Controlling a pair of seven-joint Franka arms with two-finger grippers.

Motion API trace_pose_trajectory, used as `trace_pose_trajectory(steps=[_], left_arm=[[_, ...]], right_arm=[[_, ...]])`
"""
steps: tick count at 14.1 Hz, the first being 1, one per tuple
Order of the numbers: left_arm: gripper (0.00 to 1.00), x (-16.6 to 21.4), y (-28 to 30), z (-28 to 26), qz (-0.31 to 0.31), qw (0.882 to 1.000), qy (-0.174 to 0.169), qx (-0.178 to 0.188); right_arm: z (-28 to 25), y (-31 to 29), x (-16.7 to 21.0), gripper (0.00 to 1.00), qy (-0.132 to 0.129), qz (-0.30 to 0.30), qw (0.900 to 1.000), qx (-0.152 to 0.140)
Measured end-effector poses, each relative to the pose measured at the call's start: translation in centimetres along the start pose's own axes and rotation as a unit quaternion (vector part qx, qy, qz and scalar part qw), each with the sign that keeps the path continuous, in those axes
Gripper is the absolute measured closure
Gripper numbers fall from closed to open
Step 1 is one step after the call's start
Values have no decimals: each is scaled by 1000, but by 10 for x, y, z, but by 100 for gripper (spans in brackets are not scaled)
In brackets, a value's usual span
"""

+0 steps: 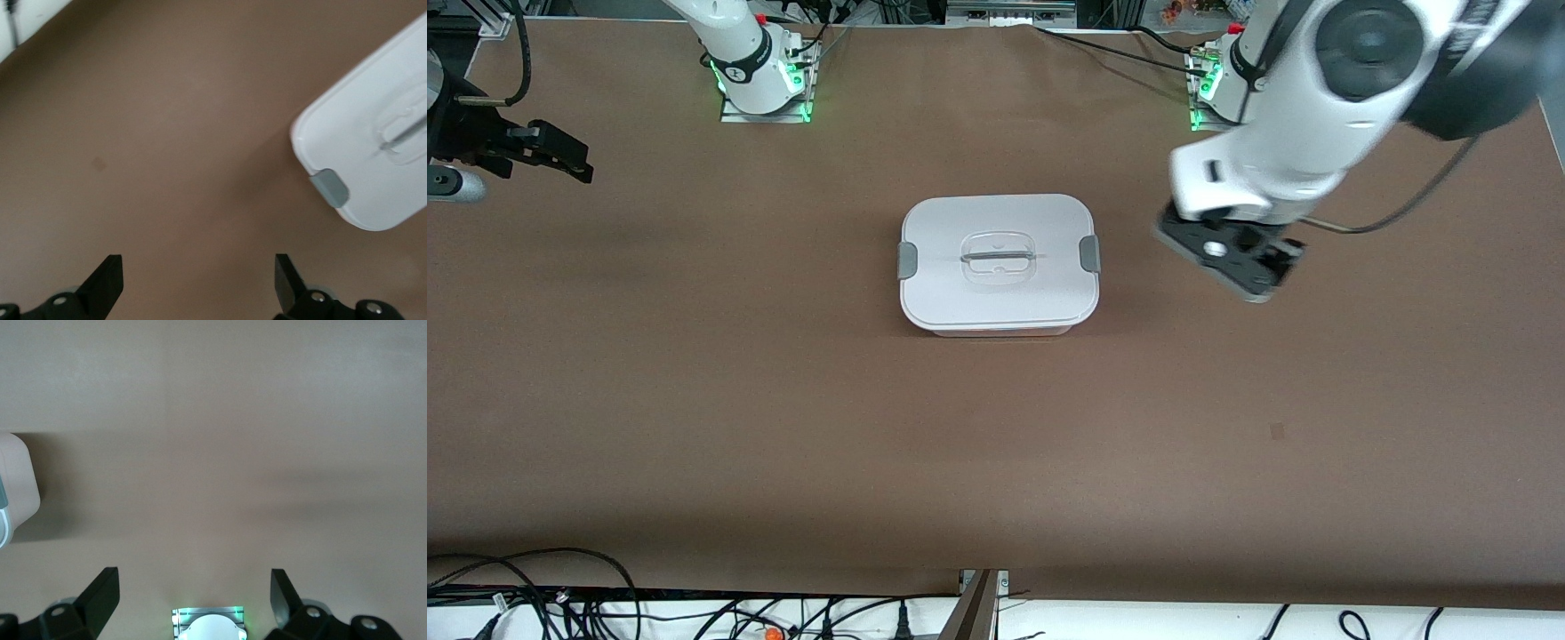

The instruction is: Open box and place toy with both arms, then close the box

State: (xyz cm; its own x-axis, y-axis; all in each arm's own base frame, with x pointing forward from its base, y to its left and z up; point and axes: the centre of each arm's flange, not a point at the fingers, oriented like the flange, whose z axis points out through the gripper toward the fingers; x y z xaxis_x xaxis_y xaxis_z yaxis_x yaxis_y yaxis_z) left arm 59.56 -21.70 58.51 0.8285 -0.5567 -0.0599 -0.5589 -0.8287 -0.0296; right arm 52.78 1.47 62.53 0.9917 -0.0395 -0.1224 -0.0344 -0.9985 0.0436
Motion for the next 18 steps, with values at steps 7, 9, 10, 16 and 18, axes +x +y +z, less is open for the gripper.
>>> trace_pose_trajectory(steps=[7, 9, 10, 16, 18], left_arm=[[0, -119, -115, -22, -171, 985, 4, 17], [0, -143, -133, -9, -255, 967, -9, 12], [0, -150, -137, -1, -301, 954, -17, 10], [0, -147, -139, 9, -346, 938, 21, -4], [0, -152, -147, 11, -357, 934, 23, -22]], right_arm=[[0, 0, 0, 0, 0, 0, 1000, 0], [0, 0, 0, 0, 0, 0, 1000, 0], [0, 0, 0, 0, 0, 0, 1000, 0], [0, 0, 0, 0, 0, 0, 1000, 0], [0, 0, 0, 0, 0, 0, 1000, 0]])
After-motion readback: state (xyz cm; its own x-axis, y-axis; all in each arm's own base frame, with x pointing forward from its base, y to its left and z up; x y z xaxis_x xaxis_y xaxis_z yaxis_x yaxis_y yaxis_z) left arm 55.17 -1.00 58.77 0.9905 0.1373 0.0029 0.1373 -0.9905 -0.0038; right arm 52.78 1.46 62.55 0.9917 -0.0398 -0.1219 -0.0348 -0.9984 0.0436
